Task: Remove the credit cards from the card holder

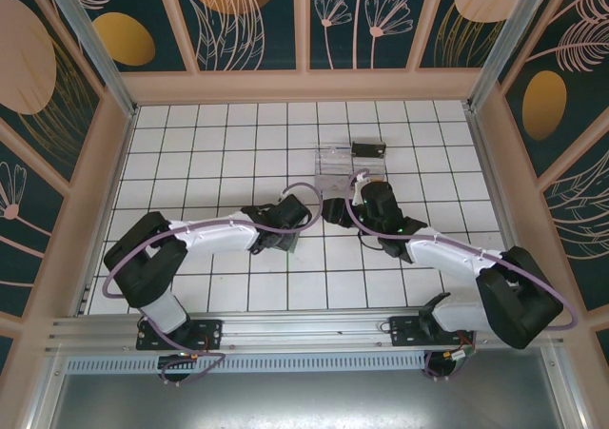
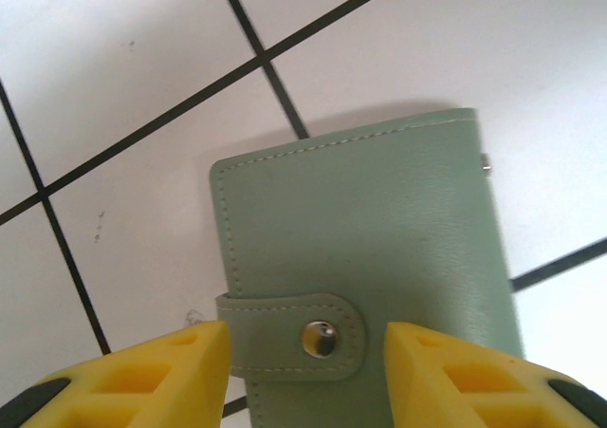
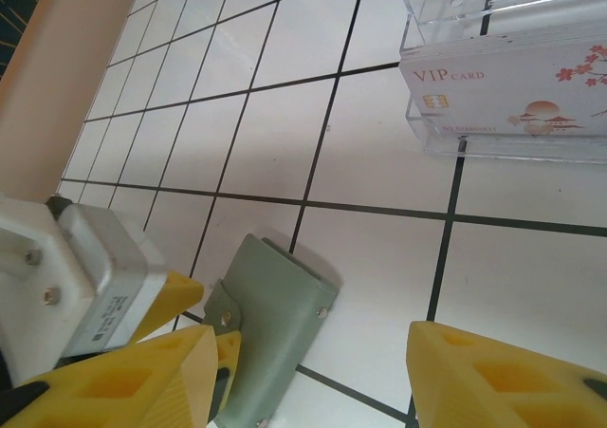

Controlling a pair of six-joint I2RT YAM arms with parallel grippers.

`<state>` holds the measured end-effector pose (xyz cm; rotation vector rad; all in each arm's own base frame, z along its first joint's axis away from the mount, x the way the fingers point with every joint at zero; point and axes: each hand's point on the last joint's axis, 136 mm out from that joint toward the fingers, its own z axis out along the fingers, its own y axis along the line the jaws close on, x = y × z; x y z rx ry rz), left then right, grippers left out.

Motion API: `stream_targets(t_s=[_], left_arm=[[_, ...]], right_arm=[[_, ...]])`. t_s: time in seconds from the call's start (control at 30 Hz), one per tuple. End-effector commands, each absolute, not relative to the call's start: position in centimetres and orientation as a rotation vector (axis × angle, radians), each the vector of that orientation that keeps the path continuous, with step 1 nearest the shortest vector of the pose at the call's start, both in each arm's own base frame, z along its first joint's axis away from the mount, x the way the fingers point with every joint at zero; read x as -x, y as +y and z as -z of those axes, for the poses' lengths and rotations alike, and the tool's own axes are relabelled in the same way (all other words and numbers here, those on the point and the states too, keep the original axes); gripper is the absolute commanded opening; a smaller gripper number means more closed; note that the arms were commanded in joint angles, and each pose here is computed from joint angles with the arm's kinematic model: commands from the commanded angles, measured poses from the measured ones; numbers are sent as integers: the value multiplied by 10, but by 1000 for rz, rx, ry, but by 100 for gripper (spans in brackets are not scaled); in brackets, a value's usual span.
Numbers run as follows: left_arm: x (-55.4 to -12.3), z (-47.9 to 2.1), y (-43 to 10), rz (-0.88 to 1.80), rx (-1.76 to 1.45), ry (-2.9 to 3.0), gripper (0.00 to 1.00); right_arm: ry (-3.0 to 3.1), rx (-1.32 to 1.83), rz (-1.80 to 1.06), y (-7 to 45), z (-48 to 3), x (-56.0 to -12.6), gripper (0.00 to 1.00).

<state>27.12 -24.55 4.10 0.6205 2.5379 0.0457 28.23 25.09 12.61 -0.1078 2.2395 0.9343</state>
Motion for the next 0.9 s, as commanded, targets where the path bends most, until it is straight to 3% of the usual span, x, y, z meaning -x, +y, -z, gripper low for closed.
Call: stream_targets(t_s=[0.0, 0.6, 0.73, 0.87], left_arm=[[-271, -55, -261, 53, -630, 2511, 48], [-271, -11, -239, -160, -651, 2582, 46], [-272, -12, -238, -163, -641, 2581, 40], [-273, -16, -237, -164, -631, 2567, 26]], right_arm=[[2244, 83, -931, 248, -125, -285, 57], [2248, 74, -919, 245, -124, -285, 57], [2247, 74, -924, 246, -124, -284, 57], [2245, 73, -928, 246, -125, -284, 57]])
